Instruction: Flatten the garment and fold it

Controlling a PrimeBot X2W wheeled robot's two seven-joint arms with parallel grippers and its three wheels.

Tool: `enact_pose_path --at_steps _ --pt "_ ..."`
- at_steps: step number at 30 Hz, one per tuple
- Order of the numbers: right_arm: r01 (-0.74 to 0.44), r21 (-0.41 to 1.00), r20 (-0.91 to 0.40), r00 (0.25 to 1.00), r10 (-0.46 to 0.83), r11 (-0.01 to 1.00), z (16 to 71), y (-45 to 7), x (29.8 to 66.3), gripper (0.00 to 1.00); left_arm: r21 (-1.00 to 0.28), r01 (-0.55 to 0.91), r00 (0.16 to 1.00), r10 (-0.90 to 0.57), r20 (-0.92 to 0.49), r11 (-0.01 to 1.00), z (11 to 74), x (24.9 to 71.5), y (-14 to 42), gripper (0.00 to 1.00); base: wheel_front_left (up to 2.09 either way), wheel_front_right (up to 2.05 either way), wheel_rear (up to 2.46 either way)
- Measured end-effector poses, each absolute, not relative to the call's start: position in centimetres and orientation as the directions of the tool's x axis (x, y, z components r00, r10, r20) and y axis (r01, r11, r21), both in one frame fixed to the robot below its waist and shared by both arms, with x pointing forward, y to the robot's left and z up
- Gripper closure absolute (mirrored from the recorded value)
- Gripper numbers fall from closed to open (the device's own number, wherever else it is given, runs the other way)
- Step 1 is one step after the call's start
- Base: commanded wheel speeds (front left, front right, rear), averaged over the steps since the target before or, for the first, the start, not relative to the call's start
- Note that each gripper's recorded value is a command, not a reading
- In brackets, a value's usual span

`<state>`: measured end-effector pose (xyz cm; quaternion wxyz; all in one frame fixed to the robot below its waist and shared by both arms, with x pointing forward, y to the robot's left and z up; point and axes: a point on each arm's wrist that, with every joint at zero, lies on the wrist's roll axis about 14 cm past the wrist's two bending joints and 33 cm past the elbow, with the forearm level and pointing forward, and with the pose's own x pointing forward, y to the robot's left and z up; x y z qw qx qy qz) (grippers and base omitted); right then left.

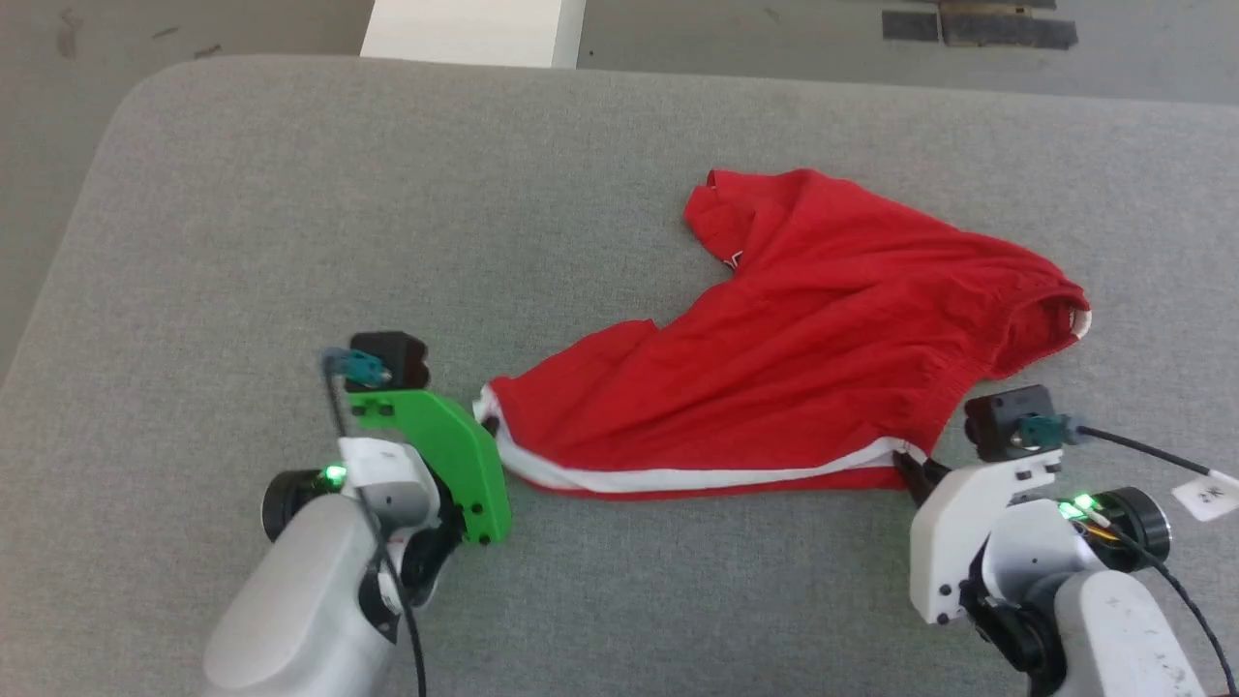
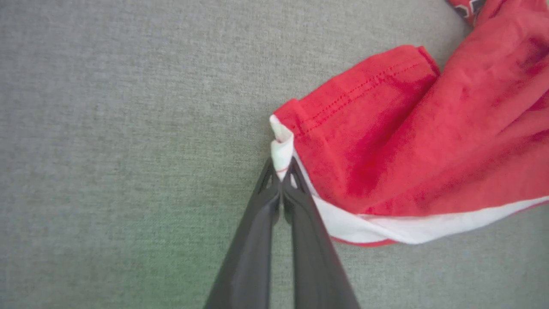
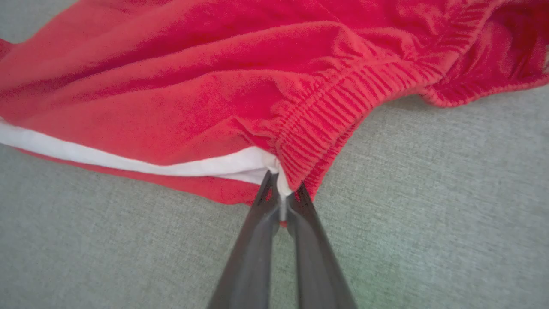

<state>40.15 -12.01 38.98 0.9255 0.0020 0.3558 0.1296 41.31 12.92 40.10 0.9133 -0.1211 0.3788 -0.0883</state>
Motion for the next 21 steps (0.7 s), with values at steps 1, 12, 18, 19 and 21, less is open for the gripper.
enact_pose_path --at_steps 1,12,18,19,21 --pt "-0.232 0.104 -0.646 0.724 0.243 0.967 39.4 -12.1 40.2 1.0 -0.31 0.062 0.722 -0.257 -0.643 0.949 40.9 41.7 12.9 1.0 0.0 0.0 0.0" --pt "-0.237 0.32 -0.348 0.871 0.347 0.917 51.3 -12.4 43.5 1.0 -0.437 0.214 0.91 -0.34 -0.235 0.874 55.8 46.1 11.8 1.0 0.0 0.0 0.0" --pt "-0.341 0.31 -0.136 0.908 0.396 0.888 61.9 -13.0 44.8 1.0 -0.387 0.314 0.939 -0.344 -0.009 0.867 65.8 47.5 11.4 1.0 0.0 0.0 0.0" --pt "-0.355 0.304 -0.116 0.907 0.404 0.884 63.1 -13.0 44.8 1.0 -0.372 0.326 0.938 -0.346 0.013 0.869 66.9 47.6 11.3 1.0 0.0 0.0 0.0" --pt "-0.376 0.302 -0.063 0.909 0.412 0.876 65.9 -13.3 44.9 1.0 -0.352 0.347 0.936 -0.346 0.067 0.869 69.5 47.9 11.1 1.0 0.0 0.0 0.0"
